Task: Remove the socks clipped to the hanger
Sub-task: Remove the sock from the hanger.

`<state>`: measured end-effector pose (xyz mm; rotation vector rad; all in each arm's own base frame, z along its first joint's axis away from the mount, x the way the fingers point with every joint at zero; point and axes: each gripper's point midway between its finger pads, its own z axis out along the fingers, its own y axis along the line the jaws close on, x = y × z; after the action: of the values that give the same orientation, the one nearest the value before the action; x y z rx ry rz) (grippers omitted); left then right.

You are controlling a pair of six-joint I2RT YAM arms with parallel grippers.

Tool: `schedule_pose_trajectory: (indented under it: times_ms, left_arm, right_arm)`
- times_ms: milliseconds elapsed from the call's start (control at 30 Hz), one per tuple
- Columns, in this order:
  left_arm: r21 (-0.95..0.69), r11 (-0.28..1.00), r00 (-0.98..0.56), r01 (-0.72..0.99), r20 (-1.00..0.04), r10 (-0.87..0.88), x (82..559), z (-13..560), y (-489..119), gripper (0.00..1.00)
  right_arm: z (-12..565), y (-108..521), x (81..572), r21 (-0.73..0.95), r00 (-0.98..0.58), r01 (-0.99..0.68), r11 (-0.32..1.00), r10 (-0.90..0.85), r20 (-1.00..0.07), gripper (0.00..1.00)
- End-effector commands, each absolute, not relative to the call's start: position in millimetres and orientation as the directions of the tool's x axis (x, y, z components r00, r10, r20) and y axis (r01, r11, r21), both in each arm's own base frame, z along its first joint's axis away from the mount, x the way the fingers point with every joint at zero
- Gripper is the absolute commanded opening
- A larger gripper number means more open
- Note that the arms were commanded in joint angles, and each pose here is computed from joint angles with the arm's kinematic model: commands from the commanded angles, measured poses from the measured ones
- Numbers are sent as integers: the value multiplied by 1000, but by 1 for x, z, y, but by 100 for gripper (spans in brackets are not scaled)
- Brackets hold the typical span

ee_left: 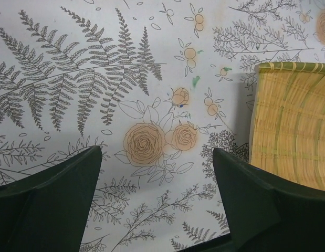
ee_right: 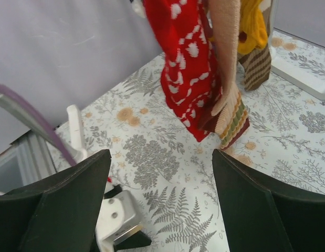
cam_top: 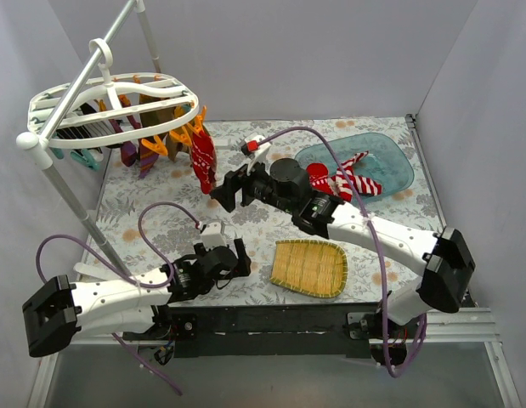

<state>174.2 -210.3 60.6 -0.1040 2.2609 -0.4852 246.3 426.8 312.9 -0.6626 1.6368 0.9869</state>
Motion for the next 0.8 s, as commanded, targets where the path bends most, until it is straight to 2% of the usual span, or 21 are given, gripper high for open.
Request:
schedule_pose_trajectory:
  times_ms: [0,433,767]
  left_arm:
    - [-387,922,-650,36,-709,-272,175,68,-198,86]
    - [-394,918,-645,51,-715,-271,174,78,-198,86]
    - [-417,907,-629,59,-721,-291,177,96,-200,85]
  right_arm:
    - [358,439,273,270,-178,-799,538,217,-960,84]
    - [379,472,294,279,-149,-803,527,275,-950,80]
    - [369,482,314,257,-129,-771,583,252,-959,75]
